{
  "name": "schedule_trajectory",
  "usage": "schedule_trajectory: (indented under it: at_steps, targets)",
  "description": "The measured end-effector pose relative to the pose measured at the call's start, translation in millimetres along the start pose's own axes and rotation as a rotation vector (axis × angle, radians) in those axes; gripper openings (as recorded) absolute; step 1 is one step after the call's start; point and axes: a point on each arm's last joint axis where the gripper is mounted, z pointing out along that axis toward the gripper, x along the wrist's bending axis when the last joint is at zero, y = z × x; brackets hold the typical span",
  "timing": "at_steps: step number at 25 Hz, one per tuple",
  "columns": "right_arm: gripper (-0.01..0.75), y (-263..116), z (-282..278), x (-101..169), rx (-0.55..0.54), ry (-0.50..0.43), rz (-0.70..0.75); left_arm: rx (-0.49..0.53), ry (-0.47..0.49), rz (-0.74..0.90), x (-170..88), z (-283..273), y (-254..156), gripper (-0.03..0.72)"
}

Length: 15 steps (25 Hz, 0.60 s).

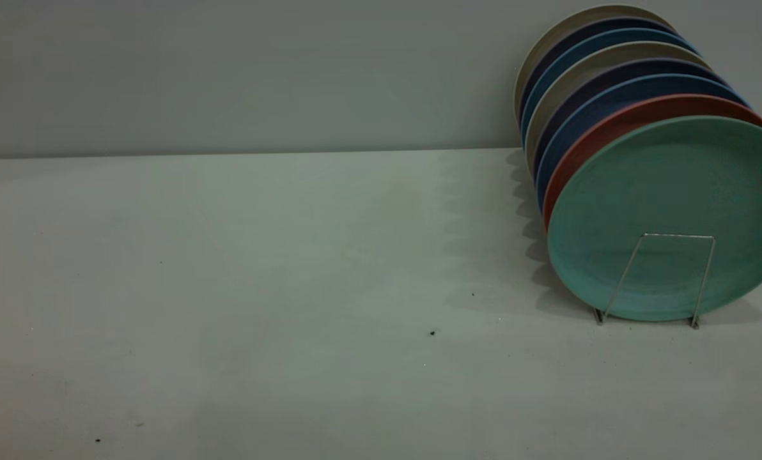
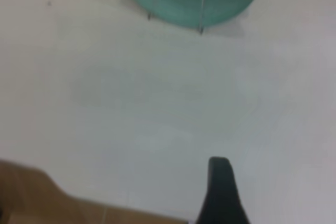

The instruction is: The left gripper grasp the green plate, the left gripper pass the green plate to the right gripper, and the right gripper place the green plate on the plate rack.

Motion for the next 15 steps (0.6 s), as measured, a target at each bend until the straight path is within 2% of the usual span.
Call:
schedule_trajectory:
  at_steps: [4, 15]
  targets:
    - [0.564, -8.1, -10.4, 1.7, -0.09, -0.01, -0.003, -0.02, 0.003, 0.001, -0.4, -2.0, -2.1, 0.516]
    - [0.564, -8.5, -10.8, 2.1, -0.094, -0.007, -0.002, -0.021, 0.005, 0.002, -0.2, -2.1, -2.4, 0.516]
